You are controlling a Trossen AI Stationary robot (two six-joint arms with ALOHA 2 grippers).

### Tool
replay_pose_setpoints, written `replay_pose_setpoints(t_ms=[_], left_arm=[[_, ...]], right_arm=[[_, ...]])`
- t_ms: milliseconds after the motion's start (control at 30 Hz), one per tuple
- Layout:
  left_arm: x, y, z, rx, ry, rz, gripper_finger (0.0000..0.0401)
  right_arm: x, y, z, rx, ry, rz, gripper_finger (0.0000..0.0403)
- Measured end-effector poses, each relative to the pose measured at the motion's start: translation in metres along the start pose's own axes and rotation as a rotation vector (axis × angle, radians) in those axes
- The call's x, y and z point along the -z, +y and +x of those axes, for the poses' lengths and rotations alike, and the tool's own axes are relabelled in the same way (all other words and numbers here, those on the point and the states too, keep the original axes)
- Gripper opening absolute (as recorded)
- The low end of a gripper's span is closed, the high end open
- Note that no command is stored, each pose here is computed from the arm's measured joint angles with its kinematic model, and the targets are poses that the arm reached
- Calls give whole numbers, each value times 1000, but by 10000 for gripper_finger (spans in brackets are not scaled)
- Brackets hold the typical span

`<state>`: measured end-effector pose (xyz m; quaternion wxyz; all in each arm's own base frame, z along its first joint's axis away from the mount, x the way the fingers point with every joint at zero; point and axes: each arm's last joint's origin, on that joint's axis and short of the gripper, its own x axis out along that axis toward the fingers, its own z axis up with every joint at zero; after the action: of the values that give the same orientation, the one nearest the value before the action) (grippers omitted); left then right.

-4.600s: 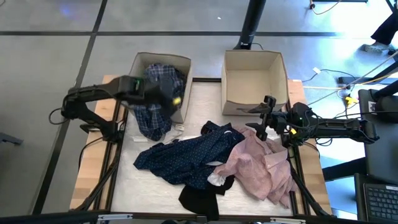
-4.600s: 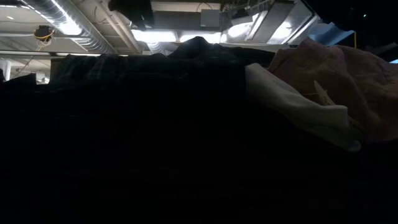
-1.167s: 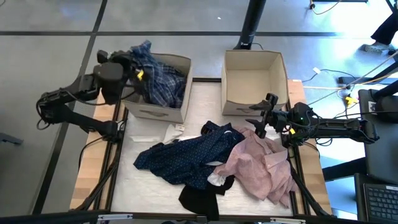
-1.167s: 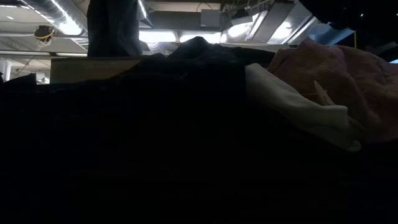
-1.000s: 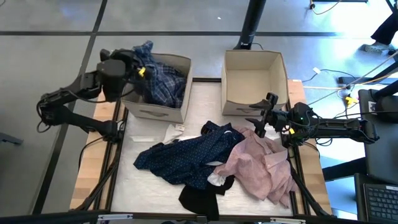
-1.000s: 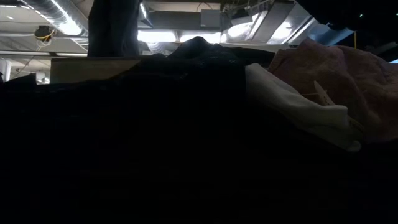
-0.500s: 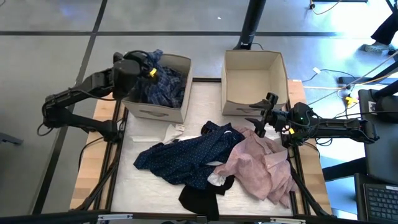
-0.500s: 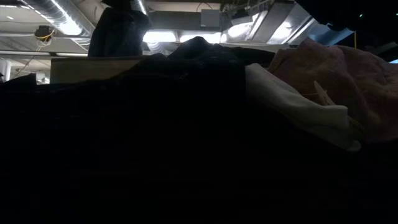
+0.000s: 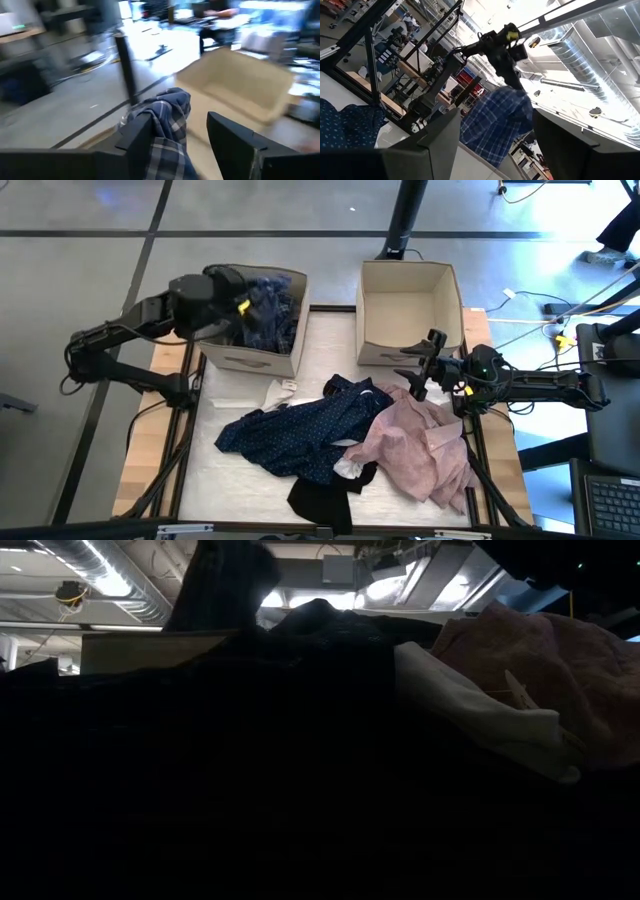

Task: Sort clothes
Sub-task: Put the blue checkered into the left laundry organizer

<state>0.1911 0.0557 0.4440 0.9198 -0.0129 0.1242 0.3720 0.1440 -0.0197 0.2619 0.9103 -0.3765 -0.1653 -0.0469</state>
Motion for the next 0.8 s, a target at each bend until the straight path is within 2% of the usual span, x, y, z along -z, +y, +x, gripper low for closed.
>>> replay_pose_setpoints(t_ms=[133, 400, 567, 800], left_arm=[[9, -10, -6, 51, 78, 26, 182], [49, 8, -17, -193, 432, 16, 182], [57, 17, -23, -253, 529, -21, 182], [33, 7, -30, 113, 526, -187, 182]], right_arm=[[1, 1, 0, -7, 8, 2, 250], [1, 1, 0, -10, 10, 3, 250], [1, 0, 0, 2, 17, 2, 250], [1, 0, 0, 21, 32, -1, 250]])
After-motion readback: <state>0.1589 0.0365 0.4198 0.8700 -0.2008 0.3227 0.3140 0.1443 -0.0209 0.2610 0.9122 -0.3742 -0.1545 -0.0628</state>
